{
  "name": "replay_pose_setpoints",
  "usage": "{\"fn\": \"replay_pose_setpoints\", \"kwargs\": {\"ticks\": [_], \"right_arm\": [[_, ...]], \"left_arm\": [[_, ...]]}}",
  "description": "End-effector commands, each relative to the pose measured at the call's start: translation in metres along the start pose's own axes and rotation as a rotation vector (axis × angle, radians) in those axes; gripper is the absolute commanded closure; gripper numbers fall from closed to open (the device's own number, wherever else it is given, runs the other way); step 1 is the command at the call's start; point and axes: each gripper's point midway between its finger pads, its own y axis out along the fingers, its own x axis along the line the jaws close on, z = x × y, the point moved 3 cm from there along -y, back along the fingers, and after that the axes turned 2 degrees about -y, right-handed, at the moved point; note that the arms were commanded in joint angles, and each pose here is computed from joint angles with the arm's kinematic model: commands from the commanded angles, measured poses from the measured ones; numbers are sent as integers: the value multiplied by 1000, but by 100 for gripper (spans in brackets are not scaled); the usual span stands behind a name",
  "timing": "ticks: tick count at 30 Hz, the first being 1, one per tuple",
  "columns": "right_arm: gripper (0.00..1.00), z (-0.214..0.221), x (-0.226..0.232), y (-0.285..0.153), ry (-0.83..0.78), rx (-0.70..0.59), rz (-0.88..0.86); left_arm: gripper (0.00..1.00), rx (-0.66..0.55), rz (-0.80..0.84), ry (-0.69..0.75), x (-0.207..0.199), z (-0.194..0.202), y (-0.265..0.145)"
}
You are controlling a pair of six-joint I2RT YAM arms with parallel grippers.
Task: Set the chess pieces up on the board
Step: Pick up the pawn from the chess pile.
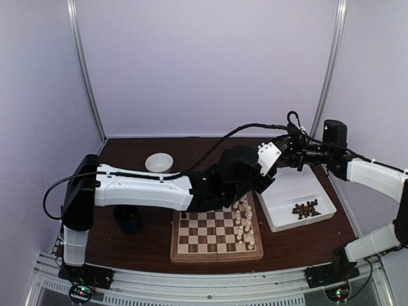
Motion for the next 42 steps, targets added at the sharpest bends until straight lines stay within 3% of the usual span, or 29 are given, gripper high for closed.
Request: {"fn": "replay_pose_setpoints", "kwargs": {"ticks": [1,11,20,27,42], "right_arm": [[96,-1,0,-1,-14,-11,-5],[96,-1,0,-2,-16,-13,-6],[97,-2,-1,-2,-13,-14,-7],[97,-3,-2,-2,-8,-16,-8],[97,-4,-3,-2,-6,-16,-9]], "left_arm": [[65,-36,-57,-24,10,-13,5],[76,-12,-60,-47,16,-7,12],[75,10,-58,-58,17,-2,17],[68,35,-51,-62,15,4,16],[89,41,-30,-60,17,5,18]]}}
